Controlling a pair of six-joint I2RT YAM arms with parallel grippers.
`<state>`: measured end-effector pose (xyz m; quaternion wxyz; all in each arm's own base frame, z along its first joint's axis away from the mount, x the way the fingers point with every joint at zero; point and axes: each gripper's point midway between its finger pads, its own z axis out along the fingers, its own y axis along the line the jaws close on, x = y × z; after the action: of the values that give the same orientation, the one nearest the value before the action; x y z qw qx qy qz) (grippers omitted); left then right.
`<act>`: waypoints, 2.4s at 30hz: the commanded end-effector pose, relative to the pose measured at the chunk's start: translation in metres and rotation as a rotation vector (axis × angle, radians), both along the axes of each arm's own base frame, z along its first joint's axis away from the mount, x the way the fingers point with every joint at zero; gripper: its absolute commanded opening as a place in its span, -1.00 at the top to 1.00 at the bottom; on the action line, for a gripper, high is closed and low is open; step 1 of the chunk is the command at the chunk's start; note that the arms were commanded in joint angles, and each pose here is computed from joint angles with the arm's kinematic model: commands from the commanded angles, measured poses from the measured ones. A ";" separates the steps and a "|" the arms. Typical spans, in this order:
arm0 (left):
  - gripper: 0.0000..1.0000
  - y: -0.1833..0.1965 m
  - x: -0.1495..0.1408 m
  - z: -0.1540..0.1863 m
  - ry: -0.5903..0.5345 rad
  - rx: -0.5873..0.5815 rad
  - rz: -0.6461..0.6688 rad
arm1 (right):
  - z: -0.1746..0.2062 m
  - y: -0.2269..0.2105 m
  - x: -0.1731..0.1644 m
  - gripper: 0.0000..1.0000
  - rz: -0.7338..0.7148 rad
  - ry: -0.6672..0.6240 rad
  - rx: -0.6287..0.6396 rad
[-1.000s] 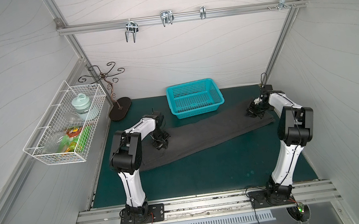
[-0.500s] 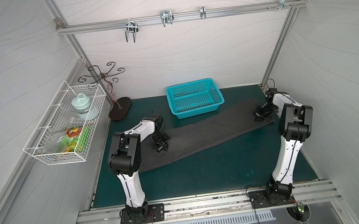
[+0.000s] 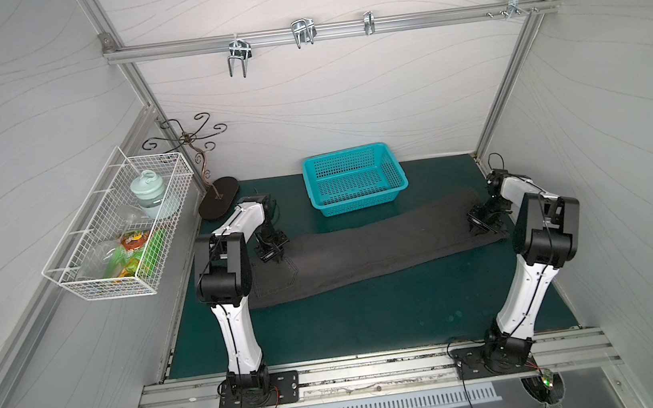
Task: Roll up the long pants
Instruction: Fold the long pant at the center of the board.
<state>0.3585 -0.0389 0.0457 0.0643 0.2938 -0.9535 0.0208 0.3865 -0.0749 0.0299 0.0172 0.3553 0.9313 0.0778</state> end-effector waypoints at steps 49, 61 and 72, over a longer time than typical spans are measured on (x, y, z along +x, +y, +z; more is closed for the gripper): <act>0.58 -0.183 -0.074 0.014 -0.023 -0.201 -0.298 | -0.001 0.076 -0.013 0.12 -0.005 -0.061 0.133; 0.76 -0.146 -0.065 0.019 -0.052 -0.009 -0.263 | 0.032 0.019 -0.019 -0.13 -0.135 -0.159 0.058; 0.84 -0.113 -0.023 0.025 -0.060 0.030 -0.197 | 0.031 -0.017 -0.063 -0.37 -0.169 -0.139 -0.050</act>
<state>0.3284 -0.1643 0.0709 0.0287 0.1999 -0.9789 0.0318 0.3388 -0.0831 0.0709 0.1076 0.4200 0.8959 0.0967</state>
